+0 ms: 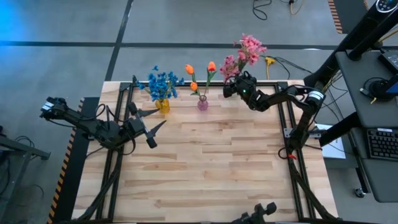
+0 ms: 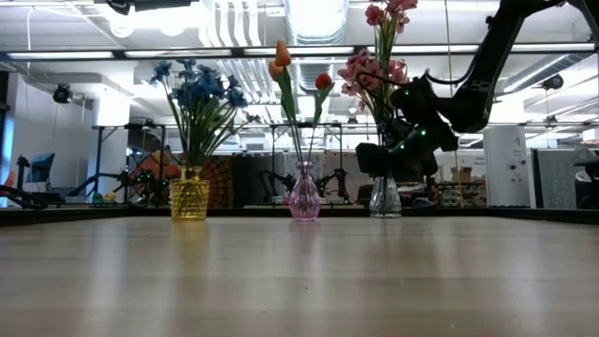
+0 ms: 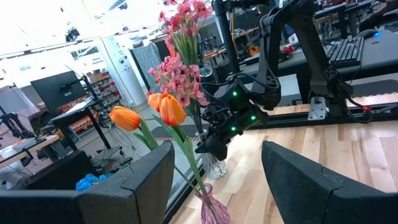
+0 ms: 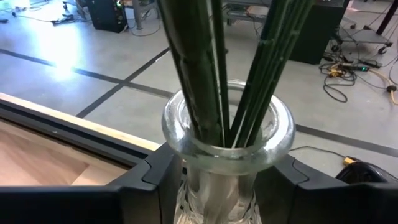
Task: Sort flowers into vase by color
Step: Adjust the transparent vase
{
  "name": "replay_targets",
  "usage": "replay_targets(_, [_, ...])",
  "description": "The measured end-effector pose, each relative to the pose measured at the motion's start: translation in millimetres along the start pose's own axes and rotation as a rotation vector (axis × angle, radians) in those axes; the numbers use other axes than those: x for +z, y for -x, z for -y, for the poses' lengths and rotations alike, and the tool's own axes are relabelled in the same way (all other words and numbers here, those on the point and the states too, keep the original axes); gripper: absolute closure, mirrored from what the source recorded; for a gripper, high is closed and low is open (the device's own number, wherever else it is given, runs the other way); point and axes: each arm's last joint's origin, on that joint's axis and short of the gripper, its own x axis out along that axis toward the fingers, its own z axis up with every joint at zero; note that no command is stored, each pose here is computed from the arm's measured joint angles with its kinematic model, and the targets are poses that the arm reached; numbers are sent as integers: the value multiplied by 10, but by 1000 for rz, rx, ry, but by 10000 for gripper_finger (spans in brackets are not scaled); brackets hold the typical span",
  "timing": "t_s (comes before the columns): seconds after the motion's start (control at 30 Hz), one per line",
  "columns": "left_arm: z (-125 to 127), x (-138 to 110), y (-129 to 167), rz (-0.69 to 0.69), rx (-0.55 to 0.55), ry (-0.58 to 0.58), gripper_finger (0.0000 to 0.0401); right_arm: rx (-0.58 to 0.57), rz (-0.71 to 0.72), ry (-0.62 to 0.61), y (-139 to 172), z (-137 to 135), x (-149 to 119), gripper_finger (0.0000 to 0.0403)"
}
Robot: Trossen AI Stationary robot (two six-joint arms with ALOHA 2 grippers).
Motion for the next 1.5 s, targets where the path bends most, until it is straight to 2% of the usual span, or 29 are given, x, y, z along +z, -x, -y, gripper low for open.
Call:
replay_targets(0.73, [0,0,0,0,0,0,177,38,-29,21,110,-146,-46,247])
replay_targets(1.17, [0,1,0,0,0,1,177,40,-96,35,240,-96,11,245])
replay_targets(1.5, [0,1,0,1,0,1,177,65,-104,43,331,-157,7,244])
